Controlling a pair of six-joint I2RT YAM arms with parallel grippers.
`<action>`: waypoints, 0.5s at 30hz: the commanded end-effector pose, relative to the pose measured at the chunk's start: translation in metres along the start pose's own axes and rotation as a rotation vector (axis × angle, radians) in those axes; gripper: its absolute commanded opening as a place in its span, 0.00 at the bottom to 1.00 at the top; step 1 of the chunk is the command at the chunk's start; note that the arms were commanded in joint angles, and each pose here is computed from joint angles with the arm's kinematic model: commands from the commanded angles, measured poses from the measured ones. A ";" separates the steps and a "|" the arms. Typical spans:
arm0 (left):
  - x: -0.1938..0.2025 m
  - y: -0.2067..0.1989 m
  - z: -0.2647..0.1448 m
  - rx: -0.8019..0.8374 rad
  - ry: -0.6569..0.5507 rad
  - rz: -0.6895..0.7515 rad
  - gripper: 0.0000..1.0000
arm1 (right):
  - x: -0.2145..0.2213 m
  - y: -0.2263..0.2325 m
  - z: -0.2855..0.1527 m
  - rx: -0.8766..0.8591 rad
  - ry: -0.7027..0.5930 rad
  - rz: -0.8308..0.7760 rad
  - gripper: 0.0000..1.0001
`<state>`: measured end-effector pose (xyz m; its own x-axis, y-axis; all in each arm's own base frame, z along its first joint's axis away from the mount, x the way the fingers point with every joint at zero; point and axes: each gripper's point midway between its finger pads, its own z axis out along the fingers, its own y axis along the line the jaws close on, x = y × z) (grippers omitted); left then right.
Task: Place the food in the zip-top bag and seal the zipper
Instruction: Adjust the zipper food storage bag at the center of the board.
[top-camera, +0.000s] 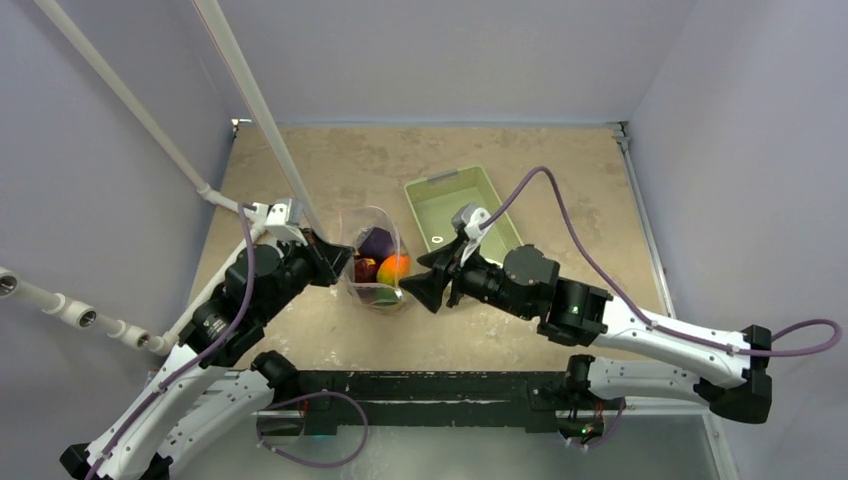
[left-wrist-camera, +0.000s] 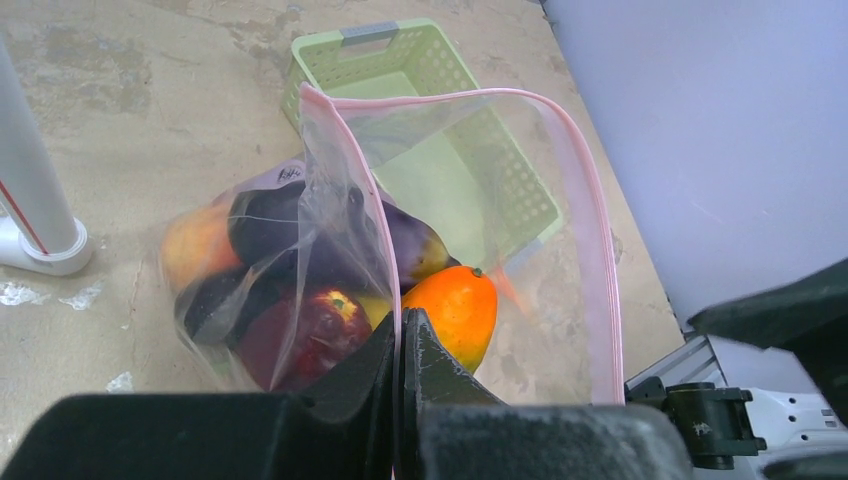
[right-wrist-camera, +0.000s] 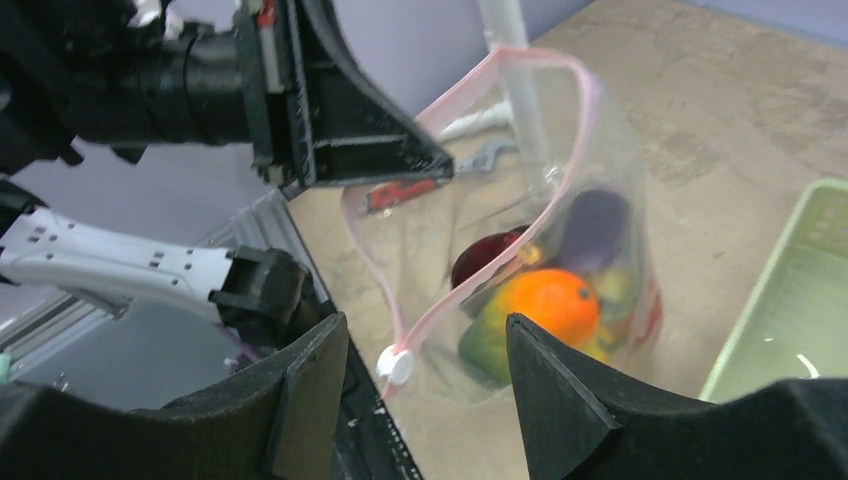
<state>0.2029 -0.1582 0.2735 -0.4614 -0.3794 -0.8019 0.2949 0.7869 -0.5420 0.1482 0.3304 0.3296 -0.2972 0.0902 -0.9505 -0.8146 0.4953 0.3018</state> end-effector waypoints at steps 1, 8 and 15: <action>-0.008 -0.001 0.001 0.001 -0.039 -0.009 0.00 | 0.001 0.016 -0.006 0.008 -0.056 0.056 0.63; -0.008 0.000 0.000 -0.002 -0.043 -0.007 0.00 | 0.026 0.029 -0.012 0.082 -0.061 0.103 0.65; -0.008 0.000 0.000 0.000 -0.044 -0.002 0.00 | 0.043 0.024 -0.002 0.187 -0.068 0.108 0.65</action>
<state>0.2042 -0.1560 0.2733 -0.4552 -0.3829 -0.8038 0.2847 0.7928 -0.5389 0.0999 0.3440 0.2899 -0.3551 0.1136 -0.9279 -0.7498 0.5582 0.3553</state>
